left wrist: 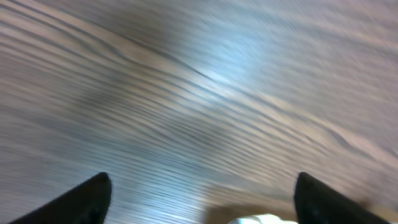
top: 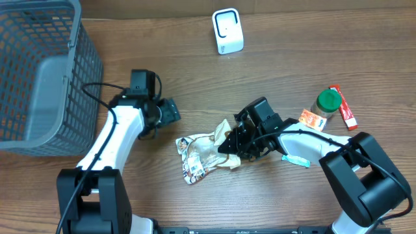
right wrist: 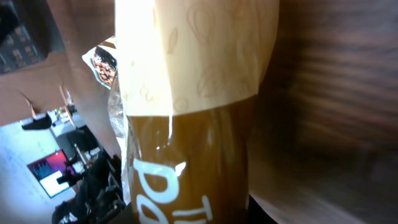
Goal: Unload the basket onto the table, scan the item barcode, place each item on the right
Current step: 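Release the left gripper and pull the bag right with the right gripper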
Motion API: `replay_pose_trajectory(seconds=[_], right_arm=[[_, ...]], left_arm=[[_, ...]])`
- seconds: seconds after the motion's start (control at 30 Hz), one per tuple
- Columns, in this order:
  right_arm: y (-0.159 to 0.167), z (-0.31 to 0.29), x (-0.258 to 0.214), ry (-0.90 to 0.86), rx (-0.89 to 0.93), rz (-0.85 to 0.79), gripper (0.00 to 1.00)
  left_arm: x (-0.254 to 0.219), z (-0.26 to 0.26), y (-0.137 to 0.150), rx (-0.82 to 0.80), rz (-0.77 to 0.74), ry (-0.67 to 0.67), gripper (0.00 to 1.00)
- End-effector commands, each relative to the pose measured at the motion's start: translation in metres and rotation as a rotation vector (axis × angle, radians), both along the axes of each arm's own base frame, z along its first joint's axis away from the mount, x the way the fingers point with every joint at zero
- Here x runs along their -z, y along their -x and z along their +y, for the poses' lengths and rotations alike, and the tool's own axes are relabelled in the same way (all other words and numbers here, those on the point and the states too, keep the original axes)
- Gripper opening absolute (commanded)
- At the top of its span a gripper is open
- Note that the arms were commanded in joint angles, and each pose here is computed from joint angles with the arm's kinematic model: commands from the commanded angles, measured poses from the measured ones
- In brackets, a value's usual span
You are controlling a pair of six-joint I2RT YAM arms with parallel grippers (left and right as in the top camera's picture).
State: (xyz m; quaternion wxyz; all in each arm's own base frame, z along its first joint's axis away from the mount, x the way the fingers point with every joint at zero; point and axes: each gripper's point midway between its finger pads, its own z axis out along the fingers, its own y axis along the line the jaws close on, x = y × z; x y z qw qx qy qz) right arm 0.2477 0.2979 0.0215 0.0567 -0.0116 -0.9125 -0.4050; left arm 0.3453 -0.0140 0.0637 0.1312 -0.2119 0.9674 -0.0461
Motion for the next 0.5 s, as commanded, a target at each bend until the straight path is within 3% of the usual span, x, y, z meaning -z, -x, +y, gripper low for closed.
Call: replay_pose_trajectory(seconds=[0.0, 0.1, 0.47], right_arm=[[-0.009, -0.012, 0.008, 0.028, 0.006, -0.038, 0.17], [-0.014, -0.020, 0.010, 0.028, -0.029, -0.087, 0.05], [-0.034, -0.044, -0.019, -0.030, -0.067, -0.230, 0.04]], left_arm=[[-0.011, 0.045, 0.002, -0.063, 0.005, -0.204, 0.92], [-0.010, 0.058, 0.012, -0.086, 0.044, -0.251, 0.97], [-0.013, 0.083, 0.019, -0.135, 0.067, -0.344, 0.99]])
